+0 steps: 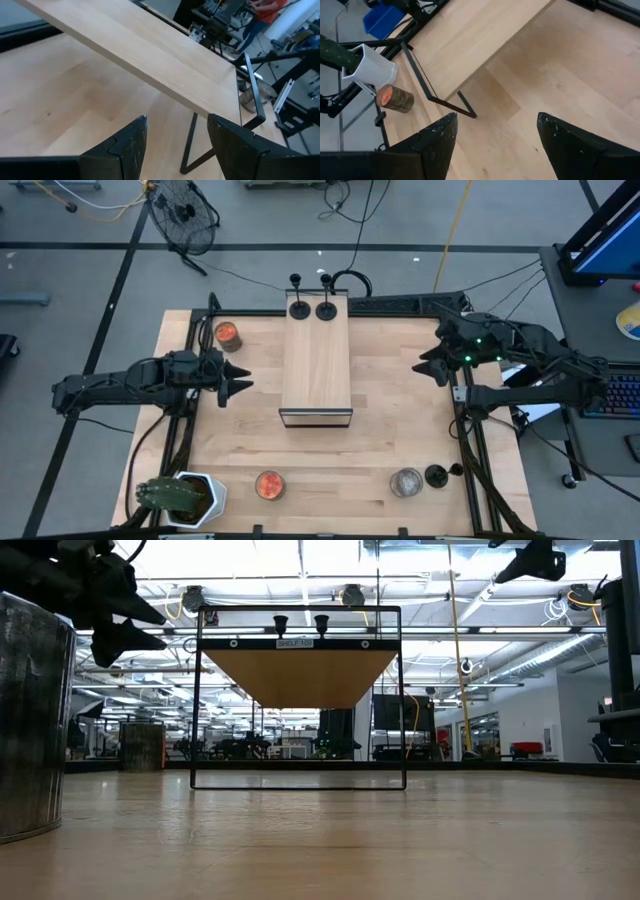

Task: Pick & Place candle stick holders
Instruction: Put the black candle holder on the shelf

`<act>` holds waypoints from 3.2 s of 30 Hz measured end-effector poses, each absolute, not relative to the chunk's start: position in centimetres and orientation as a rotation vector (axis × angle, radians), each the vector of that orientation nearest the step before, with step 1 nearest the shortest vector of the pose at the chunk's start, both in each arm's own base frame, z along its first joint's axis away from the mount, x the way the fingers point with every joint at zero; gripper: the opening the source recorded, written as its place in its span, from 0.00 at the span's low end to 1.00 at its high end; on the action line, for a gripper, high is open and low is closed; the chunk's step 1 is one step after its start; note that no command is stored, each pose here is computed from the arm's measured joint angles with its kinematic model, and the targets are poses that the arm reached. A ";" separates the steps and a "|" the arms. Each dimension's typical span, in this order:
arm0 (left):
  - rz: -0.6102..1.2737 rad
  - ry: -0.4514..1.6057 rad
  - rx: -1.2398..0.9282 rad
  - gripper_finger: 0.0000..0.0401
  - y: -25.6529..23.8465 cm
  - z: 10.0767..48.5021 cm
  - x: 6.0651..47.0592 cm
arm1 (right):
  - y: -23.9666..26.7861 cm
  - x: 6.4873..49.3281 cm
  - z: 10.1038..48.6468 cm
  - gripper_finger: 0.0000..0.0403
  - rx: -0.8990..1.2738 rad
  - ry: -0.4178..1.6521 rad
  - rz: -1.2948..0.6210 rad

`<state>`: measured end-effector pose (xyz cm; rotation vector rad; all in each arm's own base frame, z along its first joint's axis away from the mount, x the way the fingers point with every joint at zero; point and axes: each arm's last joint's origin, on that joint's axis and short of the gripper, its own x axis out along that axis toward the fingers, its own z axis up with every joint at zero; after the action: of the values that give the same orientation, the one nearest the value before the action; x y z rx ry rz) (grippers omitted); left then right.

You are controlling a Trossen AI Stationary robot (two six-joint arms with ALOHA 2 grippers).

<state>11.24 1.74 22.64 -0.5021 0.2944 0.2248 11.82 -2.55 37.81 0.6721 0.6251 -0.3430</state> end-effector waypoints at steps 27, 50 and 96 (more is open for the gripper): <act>-0.033 0.241 -0.285 0.53 1.2 23.6 11.5 | -0.2 12.3 38.2 0.66 0.503 0.675 0.046; -0.039 0.264 -0.304 0.53 1.2 21.9 11.7 | 5.2 9.9 35.8 0.66 0.741 1.181 0.022; -0.075 0.262 -0.317 0.53 1.1 22.0 11.7 | 15.4 8.0 31.6 0.66 0.578 1.386 -0.343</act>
<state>11.73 1.06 22.01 -0.3167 0.2621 -0.0749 8.03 15.44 31.64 0.5782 1.3857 -0.3432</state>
